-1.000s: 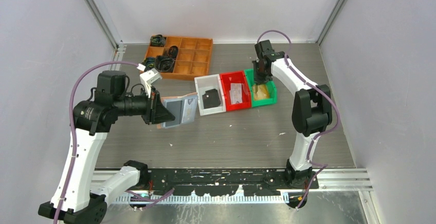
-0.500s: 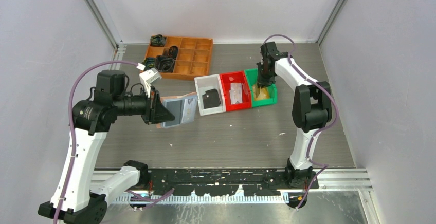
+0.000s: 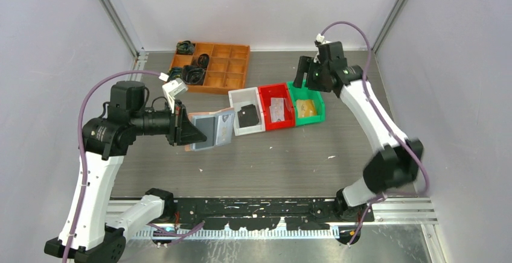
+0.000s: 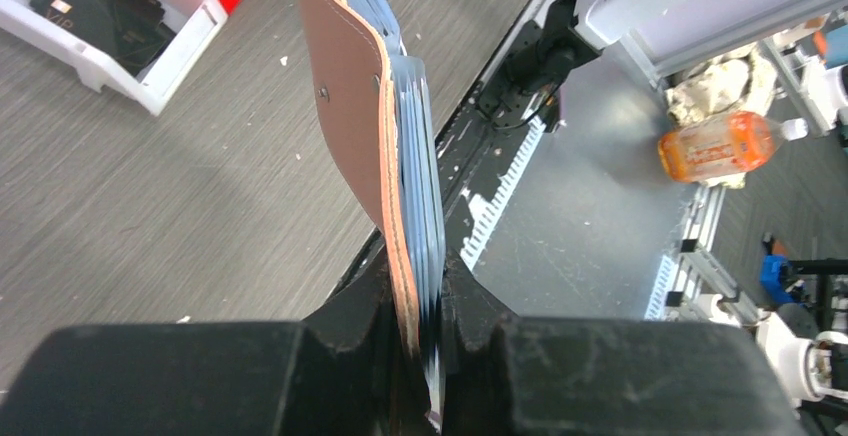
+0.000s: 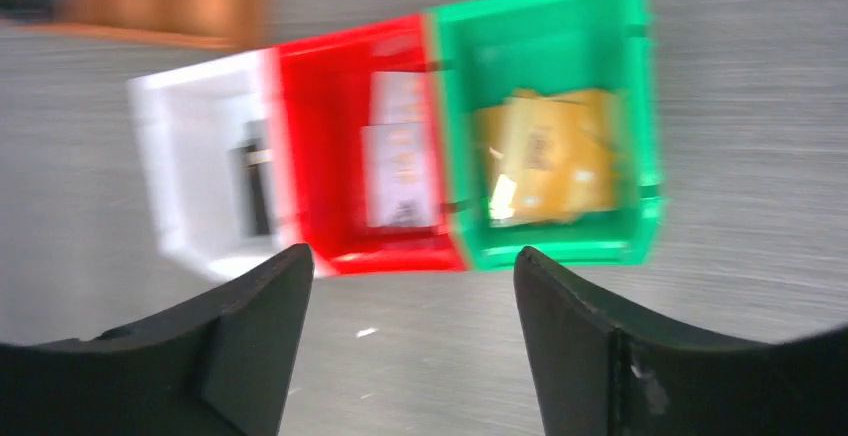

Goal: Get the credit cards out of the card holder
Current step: Remove the credit card from the card holder.

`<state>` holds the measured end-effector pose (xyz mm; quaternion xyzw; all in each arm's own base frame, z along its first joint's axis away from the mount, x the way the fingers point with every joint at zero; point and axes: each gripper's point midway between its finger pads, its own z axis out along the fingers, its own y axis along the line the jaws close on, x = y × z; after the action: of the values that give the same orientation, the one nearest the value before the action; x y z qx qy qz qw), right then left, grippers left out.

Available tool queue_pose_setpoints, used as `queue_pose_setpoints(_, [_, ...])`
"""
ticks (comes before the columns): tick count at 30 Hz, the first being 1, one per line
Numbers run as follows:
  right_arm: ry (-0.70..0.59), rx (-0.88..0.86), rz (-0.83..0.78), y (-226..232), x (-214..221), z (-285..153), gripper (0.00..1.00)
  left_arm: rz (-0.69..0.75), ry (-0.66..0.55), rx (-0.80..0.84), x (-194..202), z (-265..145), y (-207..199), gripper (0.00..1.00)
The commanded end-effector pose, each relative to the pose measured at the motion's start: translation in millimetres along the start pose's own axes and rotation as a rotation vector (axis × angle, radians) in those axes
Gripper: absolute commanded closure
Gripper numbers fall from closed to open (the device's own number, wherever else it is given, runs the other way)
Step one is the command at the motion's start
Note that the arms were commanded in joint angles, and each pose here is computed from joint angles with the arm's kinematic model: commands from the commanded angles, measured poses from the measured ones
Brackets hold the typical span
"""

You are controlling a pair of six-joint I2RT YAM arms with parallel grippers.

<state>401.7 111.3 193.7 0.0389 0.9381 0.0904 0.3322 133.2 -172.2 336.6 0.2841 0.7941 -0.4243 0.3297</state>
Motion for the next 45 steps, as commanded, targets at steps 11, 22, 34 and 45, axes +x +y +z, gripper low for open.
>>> queue_pose_setpoints(11, [-0.261,-1.335,0.033,216.3,83.1,-275.1,0.01,0.0,-0.275,0.271,-68.0,-12.2,-59.2,1.0])
queue_pose_setpoints(22, [-0.228,-1.402,0.055,253.8,112.8,-268.9,0.0,-0.032,-0.254,0.427,-81.6,-22.8,-86.9,1.0])
queue_pose_setpoints(34, [-0.295,-1.698,0.103,256.6,101.3,-328.6,0.07,-0.041,-0.217,0.478,-70.5,-28.0,-96.7,1.0])
queue_pose_setpoints(45, [-0.29,-1.697,0.116,258.0,97.3,-336.0,0.44,-0.04,-0.217,0.47,-65.9,-28.1,-96.5,1.0])
